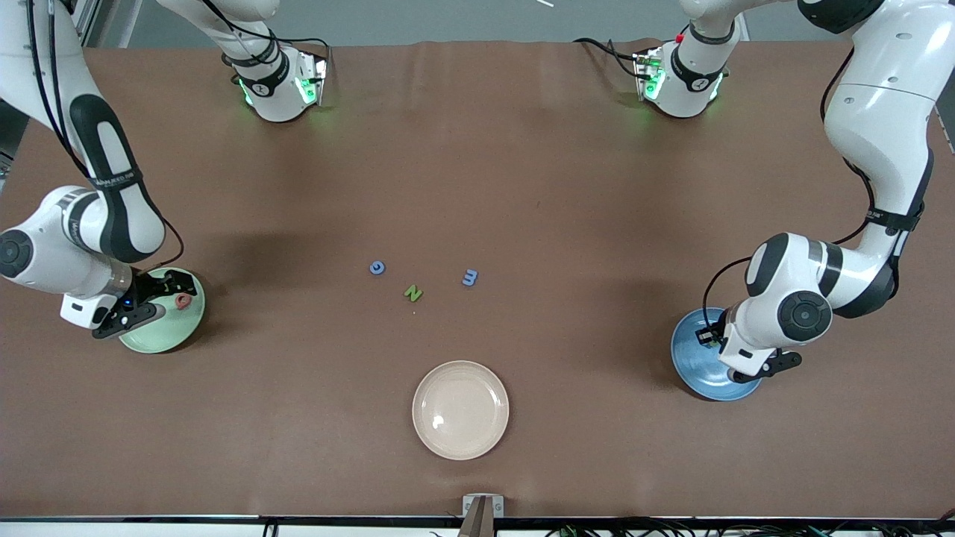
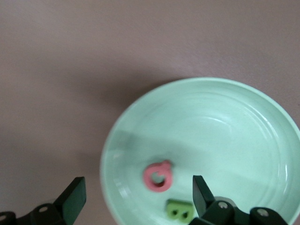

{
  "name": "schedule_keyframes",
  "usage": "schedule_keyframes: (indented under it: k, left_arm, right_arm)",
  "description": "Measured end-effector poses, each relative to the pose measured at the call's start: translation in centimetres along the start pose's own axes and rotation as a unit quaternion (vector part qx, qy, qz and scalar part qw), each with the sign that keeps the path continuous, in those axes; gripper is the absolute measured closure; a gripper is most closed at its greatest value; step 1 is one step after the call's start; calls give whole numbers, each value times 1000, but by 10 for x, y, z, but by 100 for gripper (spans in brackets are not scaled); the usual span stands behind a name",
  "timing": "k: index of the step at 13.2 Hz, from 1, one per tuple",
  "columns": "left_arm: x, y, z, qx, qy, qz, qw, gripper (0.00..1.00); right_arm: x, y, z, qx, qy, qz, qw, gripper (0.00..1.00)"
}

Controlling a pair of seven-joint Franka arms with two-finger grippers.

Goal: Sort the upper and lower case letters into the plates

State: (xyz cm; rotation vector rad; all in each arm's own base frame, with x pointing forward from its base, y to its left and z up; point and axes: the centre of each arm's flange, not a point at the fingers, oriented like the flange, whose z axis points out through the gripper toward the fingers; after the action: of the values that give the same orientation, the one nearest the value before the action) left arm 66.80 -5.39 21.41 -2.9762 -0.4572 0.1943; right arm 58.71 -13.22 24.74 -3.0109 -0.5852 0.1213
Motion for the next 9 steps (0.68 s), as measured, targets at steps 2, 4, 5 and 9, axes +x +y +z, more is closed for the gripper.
schedule_keyframes:
  k: [2,4,5,9]
  left_arm:
    - [2,0,0,-2,1,-1,1000,73]
    - [4,0,2,-4,1,-2,1000,67]
    - [5,0,1,-4,2,-3,1000,58]
    - [5,6,-6,-10,6,-18,1000,16]
  right_arm:
    - [14,-41,-40,9,-9,28,1000,0]
    - [30,-89,-69,11,-14,67,998,0]
    - [39,-117,-78,10,-17,93,995,0]
    - [76,-254,-74,-6,-29,252,967,0]
